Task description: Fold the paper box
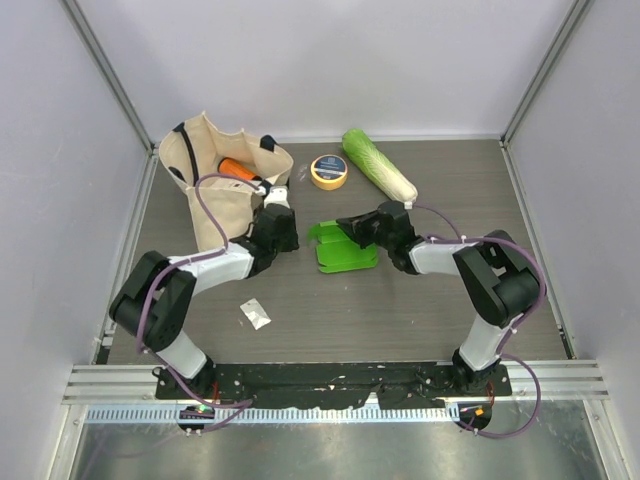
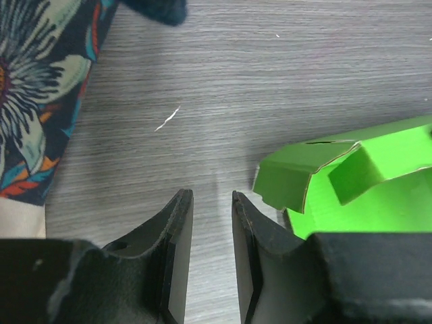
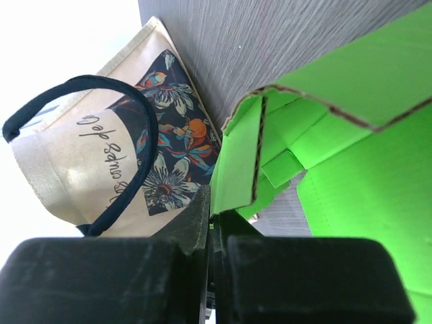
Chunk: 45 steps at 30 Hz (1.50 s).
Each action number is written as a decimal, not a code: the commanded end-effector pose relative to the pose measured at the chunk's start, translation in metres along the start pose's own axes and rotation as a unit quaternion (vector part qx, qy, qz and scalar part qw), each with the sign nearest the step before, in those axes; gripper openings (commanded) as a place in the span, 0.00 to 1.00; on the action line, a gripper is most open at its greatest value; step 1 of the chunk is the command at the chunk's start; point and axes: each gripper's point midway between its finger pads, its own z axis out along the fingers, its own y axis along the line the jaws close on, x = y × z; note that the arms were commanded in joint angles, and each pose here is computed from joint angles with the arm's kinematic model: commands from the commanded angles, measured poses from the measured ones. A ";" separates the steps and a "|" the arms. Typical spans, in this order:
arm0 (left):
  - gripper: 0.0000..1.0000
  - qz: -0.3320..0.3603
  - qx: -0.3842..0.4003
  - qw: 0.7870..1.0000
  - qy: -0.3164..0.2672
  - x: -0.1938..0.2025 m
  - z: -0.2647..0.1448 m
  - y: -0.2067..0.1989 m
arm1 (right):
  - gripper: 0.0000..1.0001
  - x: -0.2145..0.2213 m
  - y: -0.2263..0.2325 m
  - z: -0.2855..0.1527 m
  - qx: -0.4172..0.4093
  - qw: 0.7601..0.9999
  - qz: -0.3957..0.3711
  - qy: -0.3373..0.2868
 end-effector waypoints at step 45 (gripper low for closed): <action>0.39 0.072 0.163 0.983 -0.052 0.015 -0.011 -0.082 | 0.01 0.000 0.012 -0.035 -0.147 0.987 -0.065 0.005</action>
